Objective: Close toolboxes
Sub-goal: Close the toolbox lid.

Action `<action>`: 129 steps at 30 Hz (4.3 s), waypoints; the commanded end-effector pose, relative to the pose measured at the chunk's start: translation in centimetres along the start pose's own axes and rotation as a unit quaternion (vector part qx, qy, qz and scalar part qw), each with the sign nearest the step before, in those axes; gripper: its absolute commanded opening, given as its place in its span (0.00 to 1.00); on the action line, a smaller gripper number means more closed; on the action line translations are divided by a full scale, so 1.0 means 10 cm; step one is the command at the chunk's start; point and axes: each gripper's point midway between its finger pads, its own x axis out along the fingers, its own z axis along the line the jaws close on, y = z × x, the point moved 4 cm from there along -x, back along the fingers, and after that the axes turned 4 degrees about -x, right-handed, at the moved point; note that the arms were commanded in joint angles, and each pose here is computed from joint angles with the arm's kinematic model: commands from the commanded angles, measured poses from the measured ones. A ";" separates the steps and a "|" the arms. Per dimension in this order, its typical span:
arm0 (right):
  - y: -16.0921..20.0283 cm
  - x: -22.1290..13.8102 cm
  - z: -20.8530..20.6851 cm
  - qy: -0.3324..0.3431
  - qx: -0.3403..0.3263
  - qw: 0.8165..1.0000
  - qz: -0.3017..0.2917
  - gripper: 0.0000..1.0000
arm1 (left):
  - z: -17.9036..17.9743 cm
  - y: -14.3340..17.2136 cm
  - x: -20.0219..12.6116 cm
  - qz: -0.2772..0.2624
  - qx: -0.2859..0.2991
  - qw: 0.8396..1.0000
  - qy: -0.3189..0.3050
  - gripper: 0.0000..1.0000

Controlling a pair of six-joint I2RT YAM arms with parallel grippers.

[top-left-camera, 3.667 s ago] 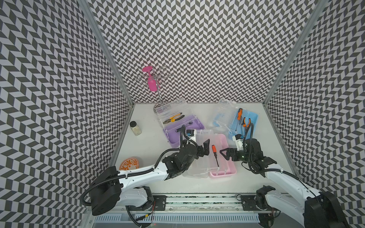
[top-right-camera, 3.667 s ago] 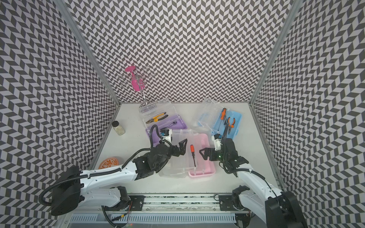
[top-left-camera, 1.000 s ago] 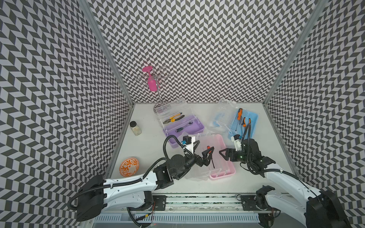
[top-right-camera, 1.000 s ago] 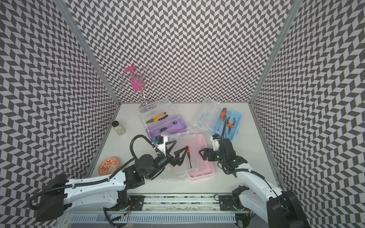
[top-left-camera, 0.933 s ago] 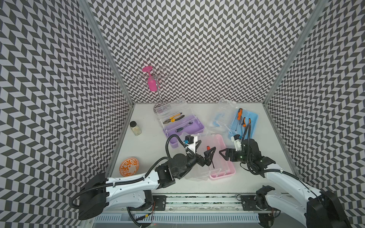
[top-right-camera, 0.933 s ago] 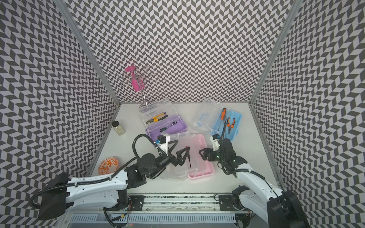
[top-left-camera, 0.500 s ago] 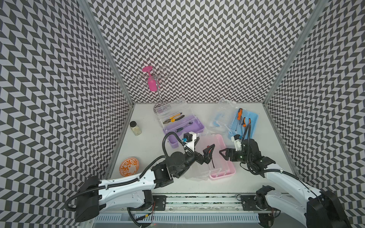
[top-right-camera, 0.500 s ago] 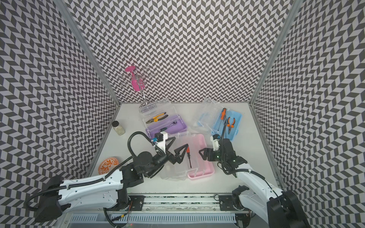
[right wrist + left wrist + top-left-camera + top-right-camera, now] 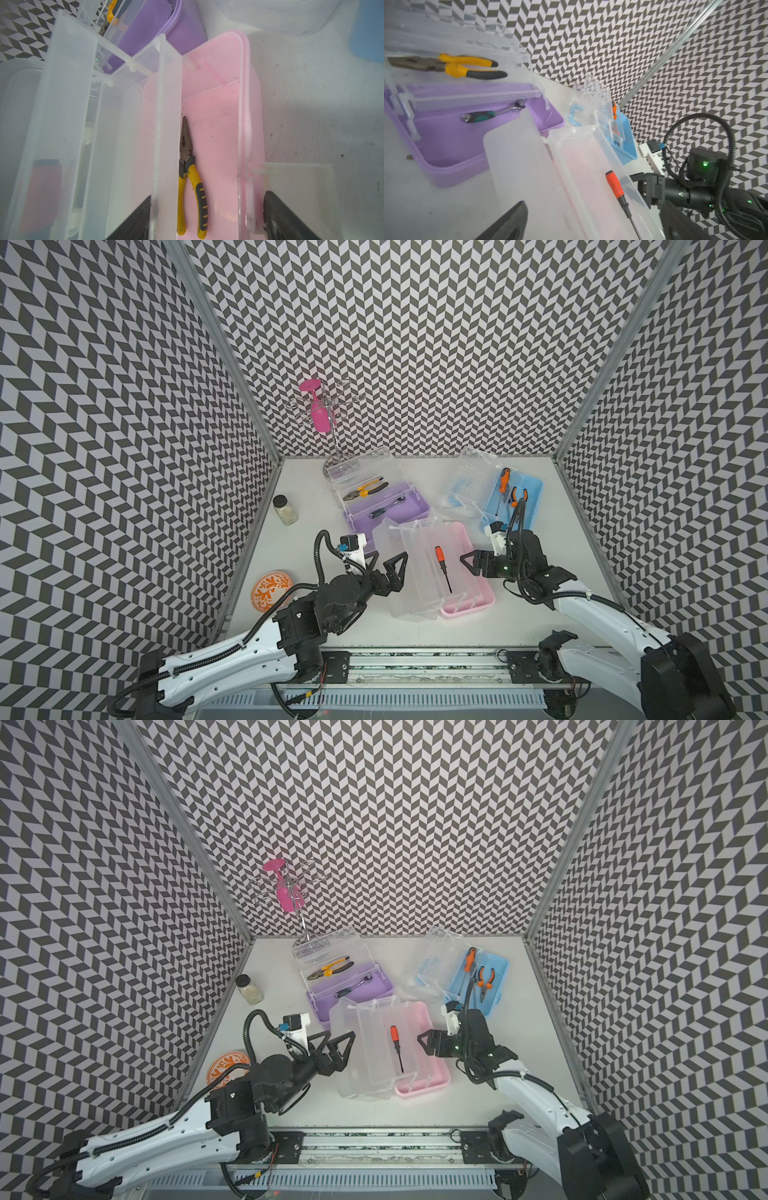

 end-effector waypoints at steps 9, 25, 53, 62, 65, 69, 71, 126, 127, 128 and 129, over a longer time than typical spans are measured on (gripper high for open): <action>-0.02 0.02 0.04 -0.011 -0.005 1.000 0.005 0.77 | 0.24 0.14 0.13 0.106 -0.068 0.992 0.006 1.00; 0.01 -0.01 0.08 -0.026 -0.007 1.000 0.002 0.77 | -0.25 -0.03 0.43 0.098 -0.020 0.991 0.083 0.99; -0.07 -0.11 0.03 0.008 0.003 0.999 -0.034 0.83 | -0.71 -0.02 1.13 0.119 0.077 0.987 0.071 0.99; -0.13 -0.15 -0.06 0.050 0.011 0.997 -0.051 0.82 | -0.74 0.01 1.31 0.125 0.099 0.986 0.056 0.99; -0.14 -0.18 -0.10 0.068 0.013 0.996 -0.059 0.82 | -0.77 0.02 1.41 0.128 0.108 0.984 0.054 0.99; -0.15 -0.22 -0.15 0.090 0.019 0.993 -0.068 0.82 | -0.80 0.07 1.54 0.137 0.118 0.982 0.049 1.00; -0.13 -0.23 -0.19 0.098 0.024 0.992 -0.070 0.82 | -0.81 0.10 1.59 0.141 0.123 0.981 0.049 0.99; -0.13 0.35 0.38 -0.010 0.012 0.999 -0.037 0.82 | -0.16 0.29 1.44 0.165 0.179 0.965 -0.095 1.00; -0.15 0.37 0.40 -0.011 0.010 0.999 -0.036 0.82 | -0.15 0.28 1.43 0.164 0.181 0.965 -0.098 1.00; -0.17 0.40 0.42 -0.015 0.008 0.999 -0.035 0.82 | -0.14 0.27 1.42 0.162 0.183 0.964 -0.103 1.00; -0.19 0.42 0.44 -0.016 0.007 0.999 -0.034 0.82 | -0.12 0.26 1.42 0.161 0.185 0.963 -0.109 1.00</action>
